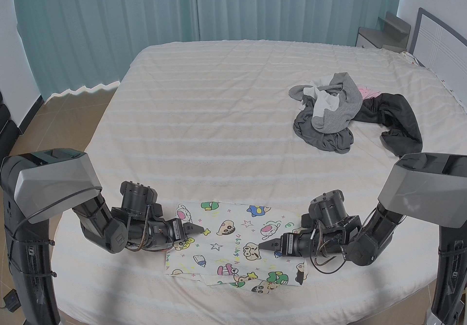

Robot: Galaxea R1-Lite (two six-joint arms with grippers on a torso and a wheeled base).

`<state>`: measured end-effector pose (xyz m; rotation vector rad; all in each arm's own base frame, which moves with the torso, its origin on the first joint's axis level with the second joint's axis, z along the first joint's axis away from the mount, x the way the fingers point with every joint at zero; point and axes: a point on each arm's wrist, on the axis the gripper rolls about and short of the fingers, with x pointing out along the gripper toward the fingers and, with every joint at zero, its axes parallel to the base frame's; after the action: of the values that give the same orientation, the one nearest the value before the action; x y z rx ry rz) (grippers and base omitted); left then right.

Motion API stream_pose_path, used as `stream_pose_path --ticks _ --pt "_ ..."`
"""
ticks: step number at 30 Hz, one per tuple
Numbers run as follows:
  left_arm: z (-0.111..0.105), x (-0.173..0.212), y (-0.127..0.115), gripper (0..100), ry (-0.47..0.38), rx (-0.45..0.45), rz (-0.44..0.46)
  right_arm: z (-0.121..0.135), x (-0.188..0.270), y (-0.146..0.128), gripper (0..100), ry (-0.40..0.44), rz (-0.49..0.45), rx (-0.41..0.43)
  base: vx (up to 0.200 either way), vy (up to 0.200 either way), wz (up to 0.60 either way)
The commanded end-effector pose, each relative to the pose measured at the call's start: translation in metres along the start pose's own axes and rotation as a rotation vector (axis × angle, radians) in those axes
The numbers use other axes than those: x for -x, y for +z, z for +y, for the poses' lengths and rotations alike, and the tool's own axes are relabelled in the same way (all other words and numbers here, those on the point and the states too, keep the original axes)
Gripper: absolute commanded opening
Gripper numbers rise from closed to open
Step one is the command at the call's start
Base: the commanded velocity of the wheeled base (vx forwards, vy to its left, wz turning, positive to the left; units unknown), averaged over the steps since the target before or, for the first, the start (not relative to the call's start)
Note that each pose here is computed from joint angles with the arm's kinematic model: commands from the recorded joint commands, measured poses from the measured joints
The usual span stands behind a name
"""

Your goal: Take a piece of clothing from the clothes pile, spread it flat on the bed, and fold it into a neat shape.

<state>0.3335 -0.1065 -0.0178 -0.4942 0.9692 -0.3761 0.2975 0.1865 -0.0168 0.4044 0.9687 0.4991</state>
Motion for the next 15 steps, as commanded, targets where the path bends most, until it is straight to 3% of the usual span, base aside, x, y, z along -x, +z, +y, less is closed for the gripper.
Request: stream_pose_path --ticks 1,12,15 --pt "-0.005 -0.002 -0.007 0 -0.008 0.017 0.024 0.008 -0.009 0.002 0 0.012 0.01 0.015 0.0 0.0 0.0" --pt "-0.024 0.021 -0.002 0 -0.029 0.013 -0.015 0.023 0.005 0.009 0 0.05 -0.018 -0.03 0.0 0.0 0.0" --pt "-0.034 0.028 0.002 0 -0.024 0.097 -0.055 0.03 0.016 0.013 0 0.067 -0.04 -0.052 0.0 0.0 0.0"
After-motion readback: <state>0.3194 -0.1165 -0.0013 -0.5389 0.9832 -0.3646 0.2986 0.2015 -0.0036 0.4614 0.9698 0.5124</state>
